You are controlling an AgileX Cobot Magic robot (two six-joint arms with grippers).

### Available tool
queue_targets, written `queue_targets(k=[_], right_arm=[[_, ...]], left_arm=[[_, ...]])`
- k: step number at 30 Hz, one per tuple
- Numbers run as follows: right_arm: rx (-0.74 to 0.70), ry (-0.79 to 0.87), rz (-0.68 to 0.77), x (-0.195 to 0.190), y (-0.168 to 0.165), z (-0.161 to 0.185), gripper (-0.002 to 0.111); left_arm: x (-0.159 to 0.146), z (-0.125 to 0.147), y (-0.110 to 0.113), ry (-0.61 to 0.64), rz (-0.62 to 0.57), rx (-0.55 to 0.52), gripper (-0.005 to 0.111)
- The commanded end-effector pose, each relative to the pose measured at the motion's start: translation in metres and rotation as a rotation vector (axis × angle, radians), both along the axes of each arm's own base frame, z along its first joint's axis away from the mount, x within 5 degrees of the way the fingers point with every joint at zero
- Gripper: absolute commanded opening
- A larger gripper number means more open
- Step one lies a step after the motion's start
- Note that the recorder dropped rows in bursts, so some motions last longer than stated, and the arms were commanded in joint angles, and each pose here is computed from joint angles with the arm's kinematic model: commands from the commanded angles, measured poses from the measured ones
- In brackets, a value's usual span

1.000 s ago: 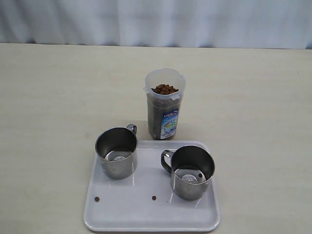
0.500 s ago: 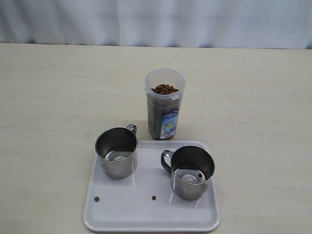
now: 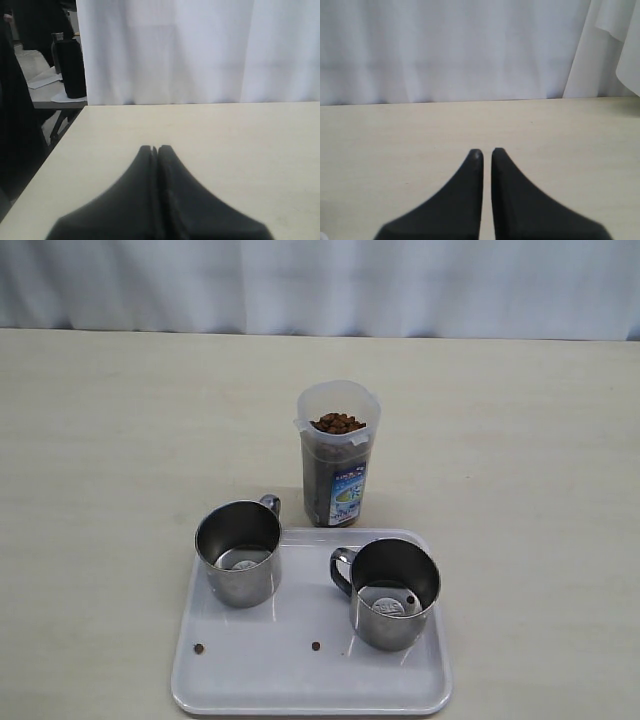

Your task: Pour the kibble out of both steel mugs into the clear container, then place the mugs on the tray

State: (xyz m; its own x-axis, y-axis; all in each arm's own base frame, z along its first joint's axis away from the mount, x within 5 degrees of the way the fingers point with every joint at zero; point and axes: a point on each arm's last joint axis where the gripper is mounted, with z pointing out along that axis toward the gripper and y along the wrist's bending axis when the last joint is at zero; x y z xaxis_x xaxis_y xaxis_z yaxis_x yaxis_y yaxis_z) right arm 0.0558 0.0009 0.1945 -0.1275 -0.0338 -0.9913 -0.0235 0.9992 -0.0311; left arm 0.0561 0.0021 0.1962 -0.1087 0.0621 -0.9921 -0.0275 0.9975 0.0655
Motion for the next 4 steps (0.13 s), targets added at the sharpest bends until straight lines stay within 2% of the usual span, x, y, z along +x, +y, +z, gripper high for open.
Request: queue_targets(k=[1, 4], right_arm=[[-0.006, -0.008, 0.001, 0.0000, 0.0000, -0.0002, 0.005], [-0.006, -0.008, 0.001, 0.0000, 0.0000, -0.0002, 0.005]], left_arm=[[-0.0001, -0.0001, -0.0006, -0.006, -0.010, -0.004, 0.000], [-0.0001, -0.0001, -0.0006, -0.006, -0.010, -0.004, 0.000]])
